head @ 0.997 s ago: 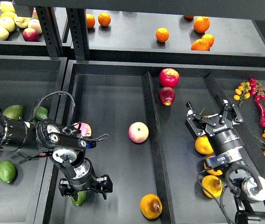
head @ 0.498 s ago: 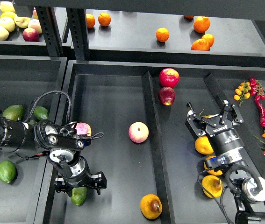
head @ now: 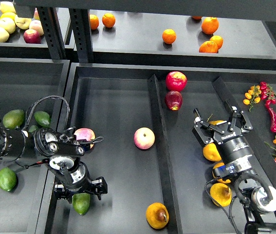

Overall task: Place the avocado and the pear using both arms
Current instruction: 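Close the left gripper around the green avocado, then lift the avocado with the left gripper and lower it into the avocado bin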

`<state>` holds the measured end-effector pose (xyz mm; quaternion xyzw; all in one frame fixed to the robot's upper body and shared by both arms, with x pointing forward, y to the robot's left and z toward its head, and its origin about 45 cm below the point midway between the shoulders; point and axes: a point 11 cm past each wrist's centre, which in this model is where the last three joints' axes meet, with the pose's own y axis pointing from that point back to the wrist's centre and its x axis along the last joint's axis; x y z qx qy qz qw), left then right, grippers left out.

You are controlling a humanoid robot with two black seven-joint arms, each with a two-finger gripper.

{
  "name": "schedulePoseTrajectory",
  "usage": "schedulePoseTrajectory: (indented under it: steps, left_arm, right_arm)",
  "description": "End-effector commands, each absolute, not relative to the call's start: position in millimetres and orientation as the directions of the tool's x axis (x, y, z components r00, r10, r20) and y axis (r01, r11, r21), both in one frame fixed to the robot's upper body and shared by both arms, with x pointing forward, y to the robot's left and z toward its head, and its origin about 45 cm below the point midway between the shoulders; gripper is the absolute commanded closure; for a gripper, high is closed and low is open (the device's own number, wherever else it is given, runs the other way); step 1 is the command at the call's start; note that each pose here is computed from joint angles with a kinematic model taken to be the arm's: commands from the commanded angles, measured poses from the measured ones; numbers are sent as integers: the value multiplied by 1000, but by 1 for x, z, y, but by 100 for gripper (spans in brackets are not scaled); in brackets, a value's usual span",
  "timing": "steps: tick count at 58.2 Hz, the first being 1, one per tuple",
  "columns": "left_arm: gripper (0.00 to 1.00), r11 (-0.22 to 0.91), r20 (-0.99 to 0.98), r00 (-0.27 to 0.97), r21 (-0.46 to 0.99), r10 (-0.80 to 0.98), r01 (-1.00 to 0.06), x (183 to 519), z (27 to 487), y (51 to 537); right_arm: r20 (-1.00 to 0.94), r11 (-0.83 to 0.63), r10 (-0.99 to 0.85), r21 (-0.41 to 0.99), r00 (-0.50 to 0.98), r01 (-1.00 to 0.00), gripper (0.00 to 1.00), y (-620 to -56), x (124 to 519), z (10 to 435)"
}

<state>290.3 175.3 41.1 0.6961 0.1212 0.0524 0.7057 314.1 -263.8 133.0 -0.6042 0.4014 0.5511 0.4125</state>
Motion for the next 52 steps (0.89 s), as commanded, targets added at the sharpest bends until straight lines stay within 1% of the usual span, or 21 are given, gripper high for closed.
schedulePoseTrajectory:
  steps: [1, 8, 13, 14, 15, 16, 19, 29, 34, 38, 40, 45, 52]
  left_arm:
    - [3, 18, -93, 968, 996, 234, 92, 290, 40, 177]
    - [8, 10, -90, 971, 996, 222, 90, 290, 39, 178]
    - [17, 11, -93, 971, 996, 220, 92, 290, 39, 178]
    - [26, 14, -97, 971, 995, 220, 97, 289, 40, 177]
    - [28, 15, -98, 970, 995, 221, 97, 289, 40, 177]
    - [32, 16, -101, 970, 995, 221, 100, 289, 40, 177]
    - [39, 19, -107, 969, 994, 221, 105, 288, 40, 177]
    - [55, 26, -115, 968, 993, 221, 112, 287, 40, 175]
    - [65, 33, -129, 968, 992, 217, 125, 285, 40, 174]
    - [70, 38, -146, 967, 989, 211, 141, 283, 40, 173]
    - [74, 41, -159, 966, 987, 202, 154, 283, 40, 173]
    - [81, 49, -177, 965, 984, 193, 170, 282, 42, 172]
    - [84, 79, -180, 964, 983, 198, 167, 285, 48, 163]
  right_arm:
    - [-997, -337, -29, -59, 73, -940, 1, -264, 314, 134]
    - [-996, -338, -30, -67, 82, -939, 1, -264, 314, 134]
    - [-996, -340, -30, -71, 86, -938, 1, -263, 314, 135]
    - [-996, -340, -30, -72, 88, -938, 1, -263, 314, 135]
    - [-996, -340, -30, -71, 86, -938, 1, -263, 314, 135]
    - [-996, -340, -30, -71, 86, -938, 1, -263, 314, 135]
    - [-996, -341, -30, -71, 86, -937, 1, -263, 314, 135]
    - [-996, -344, -30, -70, 85, -936, 1, -262, 313, 134]
    - [-996, -344, -30, -70, 85, -936, 1, -262, 313, 134]
    - [-996, -344, -30, -70, 85, -936, 1, -262, 313, 134]
    - [-996, -344, -30, -70, 85, -936, 1, -262, 313, 134]
    - [-996, -344, -30, -70, 85, -936, 1, -262, 313, 134]
    - [-996, -345, -30, -69, 85, -936, 1, -261, 313, 134]
